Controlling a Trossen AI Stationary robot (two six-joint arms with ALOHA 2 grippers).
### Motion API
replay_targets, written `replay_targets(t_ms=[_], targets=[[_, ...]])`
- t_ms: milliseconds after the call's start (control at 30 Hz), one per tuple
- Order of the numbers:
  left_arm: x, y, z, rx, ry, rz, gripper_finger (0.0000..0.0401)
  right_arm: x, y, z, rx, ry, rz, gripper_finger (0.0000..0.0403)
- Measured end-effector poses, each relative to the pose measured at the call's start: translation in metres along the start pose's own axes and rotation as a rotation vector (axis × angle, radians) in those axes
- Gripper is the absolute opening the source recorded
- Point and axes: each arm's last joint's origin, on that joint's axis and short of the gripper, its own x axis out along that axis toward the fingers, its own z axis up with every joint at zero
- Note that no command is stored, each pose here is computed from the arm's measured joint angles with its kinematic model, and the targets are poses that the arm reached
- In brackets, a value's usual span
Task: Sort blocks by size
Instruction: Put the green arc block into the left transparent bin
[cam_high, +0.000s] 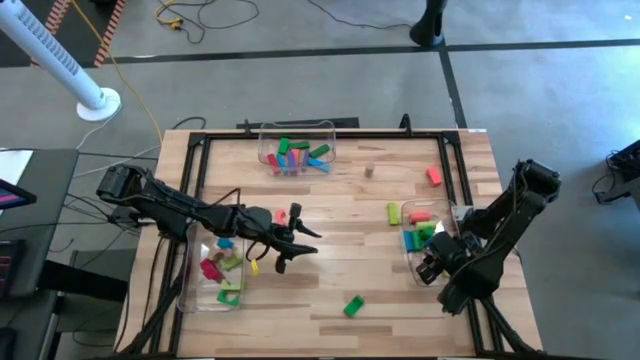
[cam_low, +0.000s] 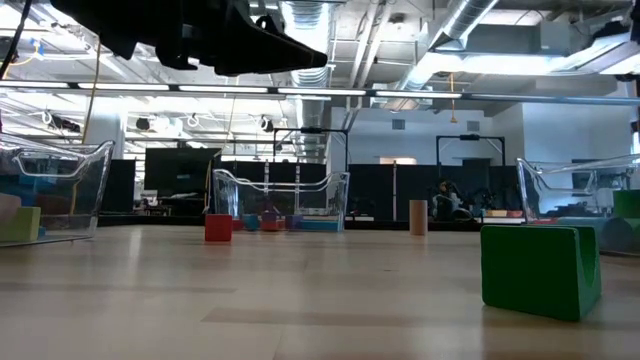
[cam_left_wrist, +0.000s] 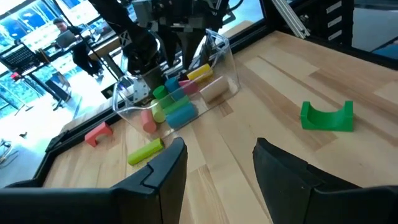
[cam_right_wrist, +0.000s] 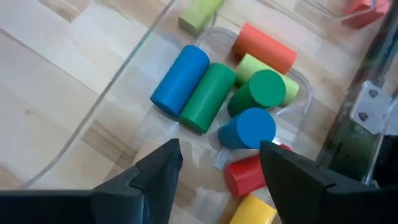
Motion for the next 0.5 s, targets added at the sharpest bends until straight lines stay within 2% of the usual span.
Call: replay_targets(t_ms=[233,500], targets=[[-0.004,0.001,-0.001,0.025,0.061,0.026,0.0176,-0.008,0.005,0.005,-0.007,-0.060,0.058,0.0249],[-0.022,0.007,0.004,0.031,0.141,0.055,0.0176,-0.021,0.013,0.013,-0.067,-0.200,0.159,0.0249]])
